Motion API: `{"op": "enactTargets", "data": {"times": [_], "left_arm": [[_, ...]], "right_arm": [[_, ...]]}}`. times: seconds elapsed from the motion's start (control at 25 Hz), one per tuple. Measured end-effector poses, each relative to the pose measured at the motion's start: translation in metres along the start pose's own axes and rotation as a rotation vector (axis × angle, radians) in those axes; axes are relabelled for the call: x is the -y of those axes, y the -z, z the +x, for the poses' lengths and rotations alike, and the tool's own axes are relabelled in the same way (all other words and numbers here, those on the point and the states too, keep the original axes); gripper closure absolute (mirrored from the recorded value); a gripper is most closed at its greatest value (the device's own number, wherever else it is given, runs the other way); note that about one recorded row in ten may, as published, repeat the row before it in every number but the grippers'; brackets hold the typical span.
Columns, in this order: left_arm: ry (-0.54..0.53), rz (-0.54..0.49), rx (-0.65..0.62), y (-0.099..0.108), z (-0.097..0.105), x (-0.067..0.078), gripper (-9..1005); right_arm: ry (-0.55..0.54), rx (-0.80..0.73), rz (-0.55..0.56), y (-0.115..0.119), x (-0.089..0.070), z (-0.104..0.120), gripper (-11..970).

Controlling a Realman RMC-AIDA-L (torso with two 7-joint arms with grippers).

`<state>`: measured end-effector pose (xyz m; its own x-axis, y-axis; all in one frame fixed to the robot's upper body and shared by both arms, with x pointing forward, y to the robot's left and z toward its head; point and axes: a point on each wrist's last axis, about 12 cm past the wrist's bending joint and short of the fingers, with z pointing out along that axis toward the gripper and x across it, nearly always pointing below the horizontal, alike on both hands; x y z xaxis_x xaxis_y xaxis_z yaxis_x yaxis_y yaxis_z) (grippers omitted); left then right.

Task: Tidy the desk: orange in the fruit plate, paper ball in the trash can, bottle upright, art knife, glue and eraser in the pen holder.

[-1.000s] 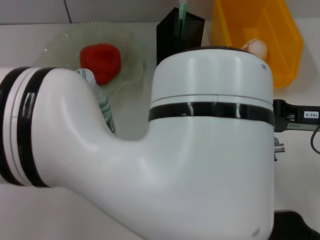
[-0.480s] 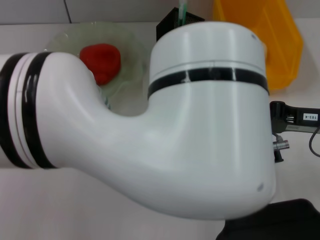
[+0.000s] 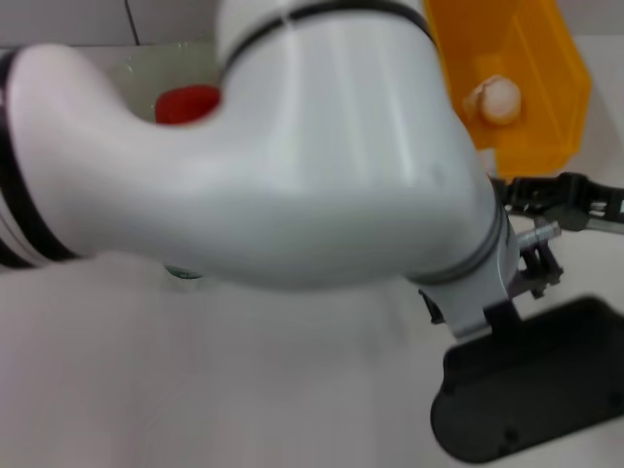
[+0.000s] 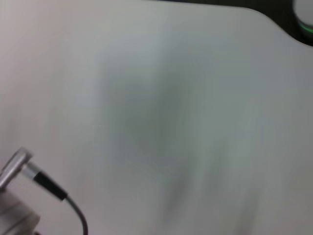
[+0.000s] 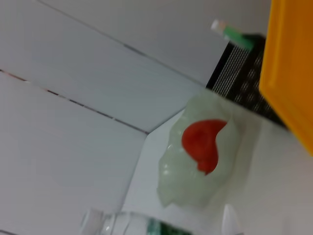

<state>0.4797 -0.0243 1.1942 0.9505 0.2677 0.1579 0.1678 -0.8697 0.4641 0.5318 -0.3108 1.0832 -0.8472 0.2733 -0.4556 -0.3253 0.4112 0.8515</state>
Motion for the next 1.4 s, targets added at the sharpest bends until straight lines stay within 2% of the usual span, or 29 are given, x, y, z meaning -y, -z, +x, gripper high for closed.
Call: {"op": "enactTargets", "data": {"times": [0.2,0.36,0.48,0.52,0.56,0.64,0.72,0.84,0.88,0.92,0.96,1.0,1.08,1.12,1.16,1.28,1.32,1.4], "left_arm": [[0.153,-0.112,0.077,0.011,0.024,0.009,430],[0.241,-0.176,0.114,0.022,0.032,0.021,422],[0.348,-0.243,0.218,0.033,0.041,0.033,416],[0.448,-0.301,0.305,0.041,0.051,0.045,414],[0.448,-0.301,0.305,0.041,0.051,0.045,411],[0.54,-0.361,0.38,0.047,0.059,0.058,407],[0.637,-0.46,0.469,0.054,0.063,0.075,403],[0.799,-0.674,0.582,0.067,0.075,0.107,397],[0.863,-0.768,0.619,0.072,0.081,0.12,395],[0.969,-0.936,0.662,0.077,0.09,0.144,396],[0.969,-0.936,0.662,0.077,0.09,0.144,396],[1.042,-1.065,0.681,0.081,0.098,0.162,397],[1.127,-1.204,0.682,0.081,0.104,0.186,397],[1.243,-1.4,0.645,0.078,0.111,0.223,397],[1.243,-1.4,0.645,0.078,0.111,0.223,397],[1.374,-1.573,0.501,0.062,0.113,0.267,397],[1.417,-1.601,0.449,0.054,0.111,0.281,397],[1.467,-1.612,0.414,0.044,0.105,0.298,398]], "right_arm": [[0.093,0.138,0.042,0.024,0.0,-0.007,821],[0.155,0.229,0.048,0.038,-0.002,-0.011,820],[0.233,0.291,0.03,0.045,-0.007,-0.015,826],[0.296,0.325,0.023,0.05,-0.011,-0.018,826],[0.296,0.325,0.023,0.05,-0.011,-0.018,826],[0.359,0.358,0.021,0.052,-0.014,-0.02,825],[0.442,0.415,0.003,0.055,-0.019,-0.021,825],[0.493,0.448,-0.007,0.053,-0.021,-0.02,825],[0.519,0.461,-0.01,0.052,-0.022,-0.02,825],[0.574,0.483,-0.015,0.05,-0.025,-0.022,825],[0.574,0.483,-0.015,0.05,-0.025,-0.022,825],[0.609,0.496,-0.02,0.048,-0.027,-0.024,825],[0.661,0.517,-0.029,0.045,-0.03,-0.027,825],[0.715,0.536,-0.042,0.04,-0.034,-0.033,825],[0.715,0.536,-0.042,0.04,-0.034,-0.033,825],[0.783,0.543,-0.057,0.029,-0.041,-0.046,825],[0.796,0.542,-0.058,0.025,-0.042,-0.051,825],[0.813,0.521,-0.058,0.01,-0.046,-0.065,825]]}}
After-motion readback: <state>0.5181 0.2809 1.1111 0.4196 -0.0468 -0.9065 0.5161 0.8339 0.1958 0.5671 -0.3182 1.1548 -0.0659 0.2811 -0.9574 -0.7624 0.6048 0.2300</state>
